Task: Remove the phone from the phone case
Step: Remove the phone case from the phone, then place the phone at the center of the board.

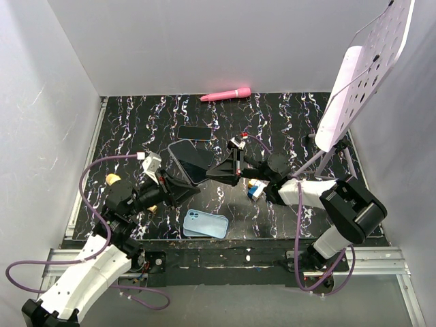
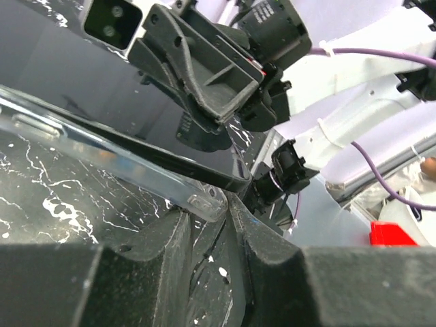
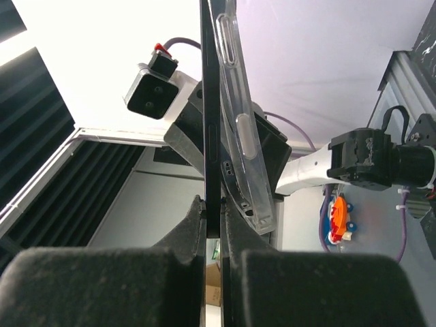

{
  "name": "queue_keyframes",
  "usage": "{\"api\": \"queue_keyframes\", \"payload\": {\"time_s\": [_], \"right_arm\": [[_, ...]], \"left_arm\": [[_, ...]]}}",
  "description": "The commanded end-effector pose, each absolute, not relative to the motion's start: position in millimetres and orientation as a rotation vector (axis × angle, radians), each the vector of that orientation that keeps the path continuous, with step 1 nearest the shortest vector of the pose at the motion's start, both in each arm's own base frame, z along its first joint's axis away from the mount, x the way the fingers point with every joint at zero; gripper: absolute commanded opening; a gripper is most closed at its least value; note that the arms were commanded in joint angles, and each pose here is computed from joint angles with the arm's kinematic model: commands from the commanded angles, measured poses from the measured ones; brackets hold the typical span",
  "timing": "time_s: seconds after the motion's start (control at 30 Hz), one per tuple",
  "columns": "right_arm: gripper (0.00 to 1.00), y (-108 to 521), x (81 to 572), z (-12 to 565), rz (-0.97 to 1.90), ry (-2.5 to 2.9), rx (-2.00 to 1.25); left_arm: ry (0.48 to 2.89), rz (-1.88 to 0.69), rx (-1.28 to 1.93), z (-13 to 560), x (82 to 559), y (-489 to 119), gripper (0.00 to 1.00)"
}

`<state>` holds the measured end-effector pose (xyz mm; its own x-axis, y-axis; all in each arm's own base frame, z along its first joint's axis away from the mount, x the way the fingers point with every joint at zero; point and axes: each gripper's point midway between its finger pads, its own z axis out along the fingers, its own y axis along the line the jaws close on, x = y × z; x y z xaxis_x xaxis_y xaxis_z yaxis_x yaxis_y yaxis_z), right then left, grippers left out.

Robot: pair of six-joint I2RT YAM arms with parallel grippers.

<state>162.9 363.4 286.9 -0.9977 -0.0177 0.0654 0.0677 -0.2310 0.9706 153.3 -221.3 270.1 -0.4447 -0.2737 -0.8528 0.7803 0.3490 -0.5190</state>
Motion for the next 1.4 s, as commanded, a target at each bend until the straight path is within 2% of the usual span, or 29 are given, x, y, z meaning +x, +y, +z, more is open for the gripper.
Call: {"api": "queue_keyframes", "payload": {"time_s": [0.0,0.2,0.33,0.43,0.5,0.67,0.77,0.9,1.03,1.1,1.37], "right_arm": [[0.01,355.2,137.9,326.3,-2.627,-1.781,0.296],[0.01,358.0,139.2,324.0,-2.621,-1.836,0.327],[0.01,359.8,139.0,325.2,-2.613,-1.86,0.352],[0.01,361.0,140.0,321.8,-2.603,-1.88,0.352],[0.01,362.0,142.7,316.2,-2.593,-1.914,0.345],[0.01,363.5,160.6,287.8,-2.508,-2.154,0.364],[0.01,360.5,175.4,269.6,-2.432,-2.34,0.399],[0.01,359.2,192.3,249.4,-2.249,-2.6,0.577],[0.01,355.2,198.4,215.7,-1.975,-2.745,0.823],[0.01,354.7,200.1,203.6,-1.868,-2.746,0.943],[0.01,368.6,207.8,166.0,-1.739,-2.557,1.268]], "left_arm": [[1.593,-1.194,0.224,283.5,187.6,-204.4,0.09],[1.64,-1.161,0.019,277.9,203.8,-191.3,0.05],[1.708,-1.147,-0.023,268.1,212.4,-193.8,0.06],[1.712,-1.139,-0.043,264.8,215.3,-192.7,0.03],[1.741,-1.106,-0.105,255.0,217.3,-185.5,0.0],[1.807,-1.026,-0.26,224.5,215.2,-164.6,0.0],[1.872,-0.875,-0.409,199.4,213.7,-136.2,0.0],[1.917,-0.594,-0.576,185.6,205.8,-85.6,0.0],[1.852,-0.422,-0.574,212.4,203.6,-53.6,0.0],[1.82,-0.374,-0.559,225.9,203.7,-44.6,0.0],[1.777,-0.345,-0.483,247.9,202.6,-39.8,0.0]]}}
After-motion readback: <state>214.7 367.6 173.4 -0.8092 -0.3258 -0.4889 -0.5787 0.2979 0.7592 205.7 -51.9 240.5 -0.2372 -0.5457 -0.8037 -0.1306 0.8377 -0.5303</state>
